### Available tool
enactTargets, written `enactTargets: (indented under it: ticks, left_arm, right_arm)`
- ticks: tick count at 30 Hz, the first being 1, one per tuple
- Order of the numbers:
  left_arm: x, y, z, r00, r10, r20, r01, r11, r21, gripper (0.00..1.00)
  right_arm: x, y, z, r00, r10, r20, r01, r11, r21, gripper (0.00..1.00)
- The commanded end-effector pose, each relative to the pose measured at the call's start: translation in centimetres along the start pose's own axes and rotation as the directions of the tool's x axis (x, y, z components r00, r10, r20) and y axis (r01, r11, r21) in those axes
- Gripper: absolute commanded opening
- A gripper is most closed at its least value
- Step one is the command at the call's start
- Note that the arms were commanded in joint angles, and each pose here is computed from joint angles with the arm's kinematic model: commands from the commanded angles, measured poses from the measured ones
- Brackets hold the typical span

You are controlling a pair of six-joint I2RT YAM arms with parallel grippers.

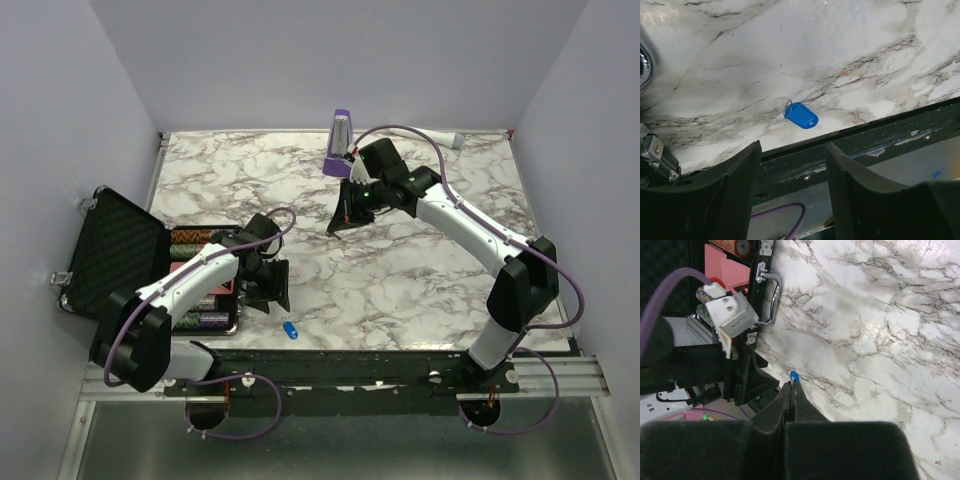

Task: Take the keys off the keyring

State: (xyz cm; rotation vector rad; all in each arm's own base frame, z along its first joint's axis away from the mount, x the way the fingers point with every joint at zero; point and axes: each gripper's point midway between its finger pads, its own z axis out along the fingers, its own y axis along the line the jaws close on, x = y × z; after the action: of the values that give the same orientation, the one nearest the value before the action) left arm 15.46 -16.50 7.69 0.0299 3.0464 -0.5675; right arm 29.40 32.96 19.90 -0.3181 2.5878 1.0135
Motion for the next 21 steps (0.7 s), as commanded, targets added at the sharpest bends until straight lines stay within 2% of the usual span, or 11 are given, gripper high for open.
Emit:
enactTargets:
  ticks: [1,8,21]
  left_arm:
    - [0.2,-0.2,1.7,1.0,0.007,-0.013,-0.007,1.0,-0.002,0.61]
    - [0.8,0.3,3.7,0.999,0.001,-0.048,-0.003,1.0,-0.032,0.58]
    - [0.8,1.0,5.7,0.997,-0.019,-0.081,0.014,0.998,-0.059,0.4]
  right_arm:
    - [0.1,-0.3,-1.0,0.999,-0.039,0.011,0.039,0.999,0.027,0.01]
    - [0.3,-0.2,-0.5,0.999,-0.046,-0.014,0.046,0.999,0.011,0.01]
    - [0.6,-0.3,-0.5,0.997,-0.065,-0.031,0.065,0.998,0.006,0.01]
